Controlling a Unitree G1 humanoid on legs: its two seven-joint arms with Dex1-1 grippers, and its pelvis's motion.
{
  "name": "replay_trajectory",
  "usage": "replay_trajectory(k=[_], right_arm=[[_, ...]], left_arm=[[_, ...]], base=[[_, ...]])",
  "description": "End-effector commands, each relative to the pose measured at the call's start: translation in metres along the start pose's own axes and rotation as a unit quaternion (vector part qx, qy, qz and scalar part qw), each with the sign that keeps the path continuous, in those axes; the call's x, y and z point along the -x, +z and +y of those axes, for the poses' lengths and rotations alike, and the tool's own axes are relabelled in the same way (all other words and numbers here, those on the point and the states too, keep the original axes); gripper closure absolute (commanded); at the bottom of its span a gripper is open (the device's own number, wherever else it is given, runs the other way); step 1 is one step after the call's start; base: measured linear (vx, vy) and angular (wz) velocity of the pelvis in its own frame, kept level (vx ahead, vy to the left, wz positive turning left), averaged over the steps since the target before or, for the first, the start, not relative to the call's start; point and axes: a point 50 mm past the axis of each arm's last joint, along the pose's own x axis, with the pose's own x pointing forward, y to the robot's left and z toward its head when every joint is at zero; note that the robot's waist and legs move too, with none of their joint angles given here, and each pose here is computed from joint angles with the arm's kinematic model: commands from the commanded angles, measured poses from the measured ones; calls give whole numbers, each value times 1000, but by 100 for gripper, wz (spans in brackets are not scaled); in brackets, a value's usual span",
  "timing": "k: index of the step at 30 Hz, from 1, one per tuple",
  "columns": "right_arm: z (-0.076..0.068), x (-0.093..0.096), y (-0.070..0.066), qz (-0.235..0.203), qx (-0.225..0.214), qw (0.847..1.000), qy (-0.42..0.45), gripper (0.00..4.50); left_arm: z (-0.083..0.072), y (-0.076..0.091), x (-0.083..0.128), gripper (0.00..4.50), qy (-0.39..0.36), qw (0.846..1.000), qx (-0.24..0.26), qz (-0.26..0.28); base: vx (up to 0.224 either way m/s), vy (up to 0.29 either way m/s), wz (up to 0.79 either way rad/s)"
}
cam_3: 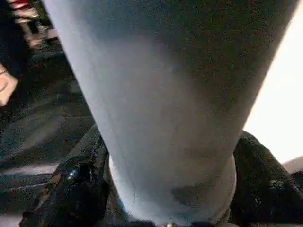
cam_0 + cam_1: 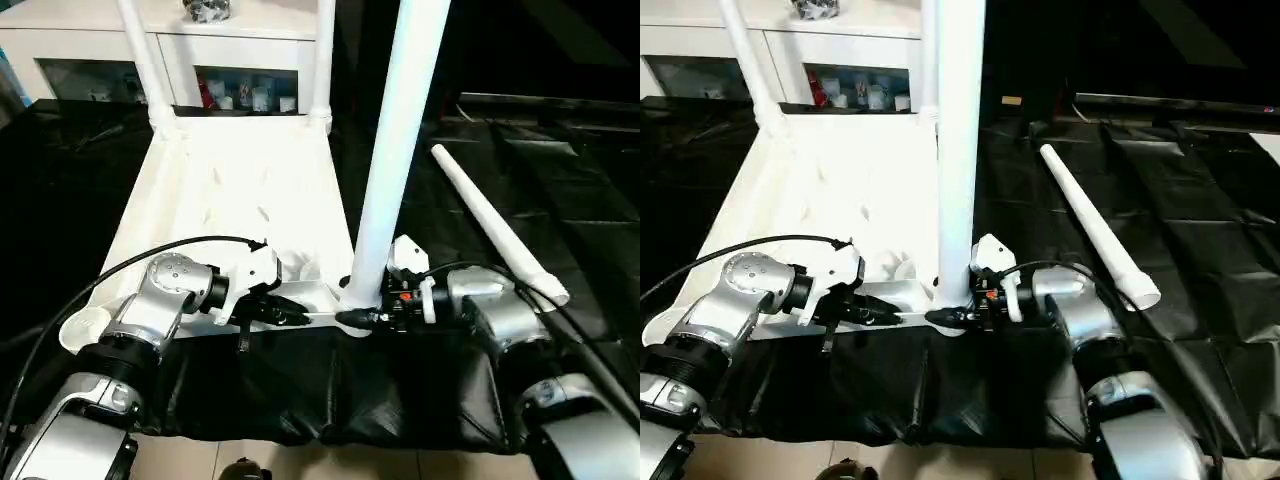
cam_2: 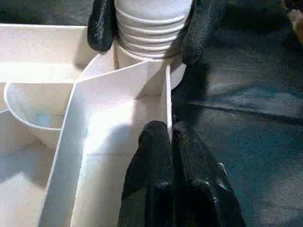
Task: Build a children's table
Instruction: Rotate leg to tighten
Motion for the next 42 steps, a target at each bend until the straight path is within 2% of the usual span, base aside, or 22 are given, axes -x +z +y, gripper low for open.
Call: replay_trajectory(k=[1, 2, 3, 4, 5, 6, 8, 10, 11, 12, 13, 17, 18, 22, 24, 27, 29, 33, 35, 42], right_arm=[[-1, -19, 2, -29, -29, 997, -59, 169], [-1, -19, 2, -29, -29, 997, -59, 169], [-8, -27, 1, -37, -54, 987, -147, 169], [-9, -28, 1, -38, -58, 985, -161, 169], [-13, -35, 0, -38, -75, 972, -221, 170], [-14, -37, 0, -37, -78, 969, -233, 171], [-18, -45, -1, -39, -108, 947, -300, 171], [-16, -54, 3, -47, -115, 939, -320, 171], [-15, -57, 5, -55, -110, 940, -318, 171], [-14, -60, 7, -63, -105, 941, -315, 115], [-14, -61, 10, -69, -99, 942, -314, 101], [-15, -57, 14, -90, -91, 942, -310, 80], [-16, -54, 15, -90, -80, 946, -301, 56], [-17, -37, 12, -83, -44, 964, -247, 45], [-17, -29, 10, -78, -39, 971, -223, 15], [-14, -14, 5, -40, -9, 988, -148, 3], [-14, -12, 5, -35, -6, 990, -137, 3], [-4, 1, 3, -2, 14, 1000, -26, 3], [-3, 3, 2, 8, 19, 1000, -4, 29], [-2, 5, 5, 14, 22, 999, 30, 77]], left_arm=[[5, 19, -22, 450, 22, 999, -2, -34], [5, 19, -22, 450, 22, 999, -2, -34], [13, 24, -31, 450, 78, 996, 21, -39], [14, 25, -33, 450, 86, 995, 23, -39], [17, 31, -43, 450, 114, 992, 33, -40], [17, 32, -45, 450, 118, 992, 35, -40], [18, 39, -59, 450, 140, 988, 42, -45], [16, 46, -70, 450, 150, 986, 46, -53], [15, 48, -73, 450, 150, 986, 45, -54], [14, 49, -76, 450, 145, 987, 43, -57], [13, 50, -77, 450, 141, 987, 42, -59], [12, 50, -75, 450, 133, 989, 33, -58], [12, 49, -72, 450, 127, 990, 28, -58], [9, 44, -60, 450, 92, 994, 9, -62], [8, 42, -55, 450, 78, 995, 9, -62], [4, 38, -42, 450, 31, 998, -14, -56], [4, 37, -40, 450, 26, 998, -17, -53], [3, 31, -26, 450, -11, 999, -27, -38], [1, 29, -23, 450, -24, 999, -30, -34], [-4, 25, -17, 450, -60, 997, -33, -27]], base=[[0, 0, 0], [0, 0, 0], [0, 0, 0], [0, 0, 0], [0, 0, 0], [0, 0, 0], [0, 0, 0], [0, 0, 0], [0, 0, 0], [0, 0, 0], [0, 0, 0], [0, 0, 0], [0, 0, 0], [0, 0, 0], [0, 0, 0], [0, 0, 0], [0, 0, 0], [0, 0, 0], [0, 0, 0], [0, 0, 0]])
